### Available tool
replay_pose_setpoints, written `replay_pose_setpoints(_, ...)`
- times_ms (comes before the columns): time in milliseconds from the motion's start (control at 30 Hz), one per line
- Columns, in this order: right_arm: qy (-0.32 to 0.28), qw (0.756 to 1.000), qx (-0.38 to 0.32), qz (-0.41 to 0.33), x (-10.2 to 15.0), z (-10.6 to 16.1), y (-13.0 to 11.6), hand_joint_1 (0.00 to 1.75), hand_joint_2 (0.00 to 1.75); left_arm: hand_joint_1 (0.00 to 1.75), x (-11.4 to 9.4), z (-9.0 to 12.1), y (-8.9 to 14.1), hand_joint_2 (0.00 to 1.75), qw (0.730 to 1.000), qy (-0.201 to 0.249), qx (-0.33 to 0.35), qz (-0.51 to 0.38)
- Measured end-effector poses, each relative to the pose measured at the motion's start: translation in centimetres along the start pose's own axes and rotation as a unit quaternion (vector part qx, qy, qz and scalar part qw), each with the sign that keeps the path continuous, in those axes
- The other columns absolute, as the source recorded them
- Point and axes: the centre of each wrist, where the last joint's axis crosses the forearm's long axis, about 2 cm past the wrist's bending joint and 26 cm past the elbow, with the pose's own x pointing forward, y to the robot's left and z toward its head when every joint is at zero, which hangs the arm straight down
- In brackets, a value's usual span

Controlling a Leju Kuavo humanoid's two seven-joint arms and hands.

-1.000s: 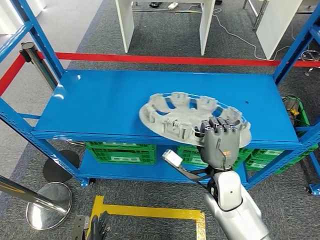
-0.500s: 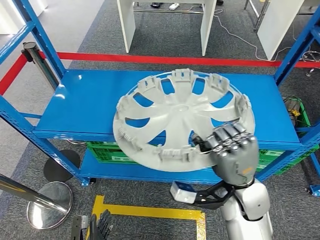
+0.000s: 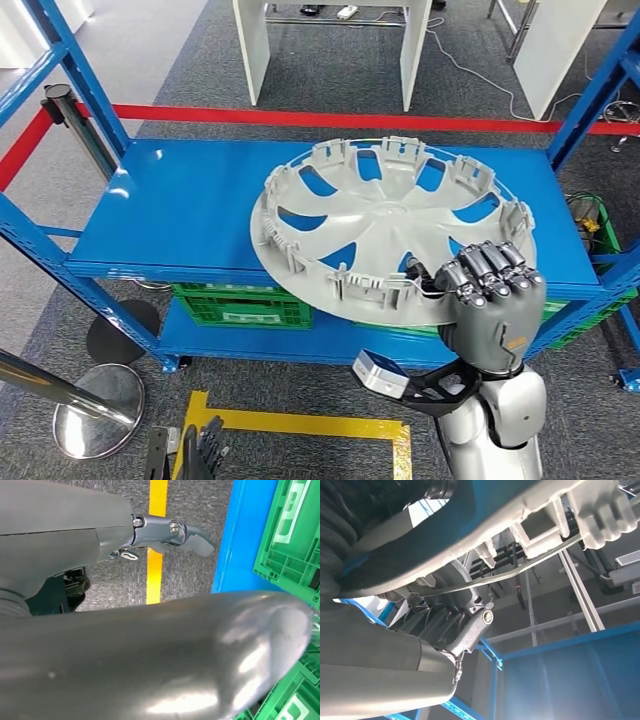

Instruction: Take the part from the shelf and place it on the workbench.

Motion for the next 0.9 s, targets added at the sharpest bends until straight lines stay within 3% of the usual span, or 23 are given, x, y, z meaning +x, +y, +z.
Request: replay_pose_setpoints(900, 0.005, 1.0, -0.003, -0.009, 0.33, 0.0, 0.08, 1.75, 1.75, 0.0, 0.44, -0.35, 0.14, 0.0, 1.0, 0.007, 0.006, -0.022)
